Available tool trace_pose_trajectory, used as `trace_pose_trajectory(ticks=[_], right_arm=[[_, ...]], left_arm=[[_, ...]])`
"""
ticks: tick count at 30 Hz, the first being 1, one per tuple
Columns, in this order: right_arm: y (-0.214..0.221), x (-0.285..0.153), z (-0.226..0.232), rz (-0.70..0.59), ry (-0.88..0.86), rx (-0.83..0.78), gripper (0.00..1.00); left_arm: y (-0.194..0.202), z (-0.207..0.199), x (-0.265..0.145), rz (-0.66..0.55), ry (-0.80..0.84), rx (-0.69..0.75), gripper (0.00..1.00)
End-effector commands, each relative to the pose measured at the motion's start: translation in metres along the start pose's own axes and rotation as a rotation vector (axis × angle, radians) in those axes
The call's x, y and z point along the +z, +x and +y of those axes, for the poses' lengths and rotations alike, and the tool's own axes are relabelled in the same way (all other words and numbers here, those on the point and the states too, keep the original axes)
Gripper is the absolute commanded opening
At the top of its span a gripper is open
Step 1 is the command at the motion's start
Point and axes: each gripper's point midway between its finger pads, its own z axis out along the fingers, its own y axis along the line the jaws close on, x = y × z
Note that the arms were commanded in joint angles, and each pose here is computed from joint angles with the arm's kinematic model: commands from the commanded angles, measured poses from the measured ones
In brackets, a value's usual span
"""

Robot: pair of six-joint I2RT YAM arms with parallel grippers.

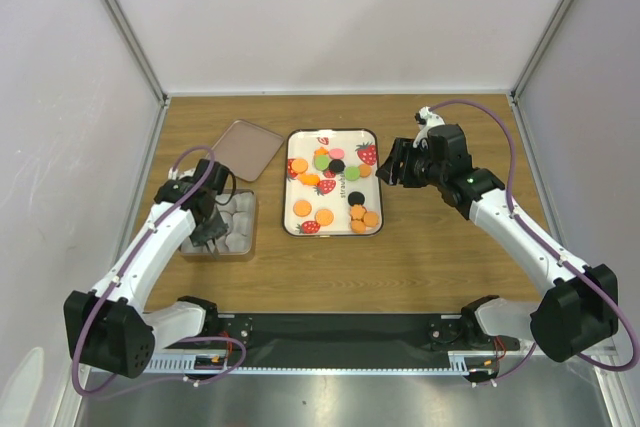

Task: Pack the cookies

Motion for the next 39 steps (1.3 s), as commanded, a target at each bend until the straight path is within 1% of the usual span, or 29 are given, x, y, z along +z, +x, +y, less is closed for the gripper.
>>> trace_pose_trajectory(ticks=[1,8,11,12,22,25,30,35,38,39], right_arm=[[-0.01,-0.003,0.005,-0.036,-0.029,-0.017,0.6],[-0.01,-0.004,0.007,-0.037,-0.035,-0.018,0.59],[-0.009,-0.004,0.007,-0.036,-0.037,-0.02,0.6],[-0.01,-0.004,0.007,-0.036,-0.036,-0.019,0.6],[-0.008,-0.004,0.009,-0.031,-0.047,-0.017,0.6],[-0.009,-0.004,0.009,-0.033,-0.05,-0.016,0.6],[-0.007,-0.003,0.01,-0.029,-0.055,-0.016,0.6],[-0.009,-0.004,0.011,-0.033,-0.06,-0.018,0.6],[-0.008,-0.004,0.012,-0.031,-0.065,-0.016,0.6],[-0.008,-0.003,0.012,-0.029,-0.065,-0.016,0.6]], left_arm=[[-0.011,-0.004,0.0,-0.039,0.022,-0.04,0.35],[-0.014,-0.004,0.002,-0.048,0.017,-0.043,0.36],[-0.016,-0.004,0.002,-0.056,0.013,-0.047,0.38],[-0.016,-0.004,0.003,-0.055,0.014,-0.044,0.4],[-0.018,-0.004,0.0,-0.072,0.027,-0.052,0.43],[-0.018,-0.004,0.0,-0.071,0.026,-0.052,0.47],[-0.018,-0.004,0.0,-0.071,0.025,-0.055,0.5],[-0.019,-0.006,-0.004,-0.079,0.054,-0.037,0.49],[-0.023,-0.012,-0.012,-0.102,0.11,-0.014,0.49],[-0.028,-0.014,-0.019,-0.127,0.14,-0.014,0.49]])
